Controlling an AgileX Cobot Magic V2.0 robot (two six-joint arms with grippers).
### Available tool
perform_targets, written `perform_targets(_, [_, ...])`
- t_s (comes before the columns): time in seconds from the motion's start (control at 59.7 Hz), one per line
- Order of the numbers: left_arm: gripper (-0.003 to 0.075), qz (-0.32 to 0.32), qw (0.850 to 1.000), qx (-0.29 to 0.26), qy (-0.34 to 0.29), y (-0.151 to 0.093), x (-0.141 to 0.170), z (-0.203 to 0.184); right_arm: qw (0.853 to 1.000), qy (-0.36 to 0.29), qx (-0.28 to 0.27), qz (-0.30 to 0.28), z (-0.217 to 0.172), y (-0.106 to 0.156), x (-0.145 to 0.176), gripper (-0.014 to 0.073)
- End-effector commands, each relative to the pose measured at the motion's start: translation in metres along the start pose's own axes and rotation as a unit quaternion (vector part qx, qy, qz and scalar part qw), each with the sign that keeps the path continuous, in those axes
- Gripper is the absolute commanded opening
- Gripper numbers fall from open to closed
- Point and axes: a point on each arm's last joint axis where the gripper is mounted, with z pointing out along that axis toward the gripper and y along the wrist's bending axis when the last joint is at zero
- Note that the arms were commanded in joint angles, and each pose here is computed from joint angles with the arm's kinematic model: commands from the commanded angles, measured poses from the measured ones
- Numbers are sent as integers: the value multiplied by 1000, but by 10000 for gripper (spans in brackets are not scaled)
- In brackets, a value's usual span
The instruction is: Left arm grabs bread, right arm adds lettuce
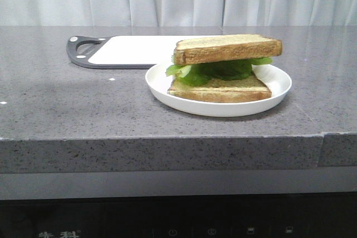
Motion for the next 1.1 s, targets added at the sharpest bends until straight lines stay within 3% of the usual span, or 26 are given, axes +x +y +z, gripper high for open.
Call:
perform_targets(0.0, [-21, 1, 992, -50, -120, -2, 1, -37, 996, -84, 7, 4, -15, -1, -4, -60])
perform_targets(0.134, [-21, -1, 977, -100, -188, 4, 44, -72, 994, -111, 7, 3, -29, -1, 17, -60])
perform_targets(0.368, [-21, 20, 968, -107, -225, 1, 108, -113, 993, -117, 3, 4, -38, -1, 36, -60])
perform_targets(0.536, [-21, 21, 962, -100, -252, -3, 117, -127, 994, -106, 2, 4, -38, -1, 38, -60])
perform_targets(1.004, [-21, 21, 962, -101, -254, -2, 118, -128, 994, -105, 2, 4, -38, -1, 38, -60])
perform_targets(1.088, [-21, 59, 961, -110, -247, -3, 119, -127, 994, -105, 2, 4, -38, -1, 38, -60])
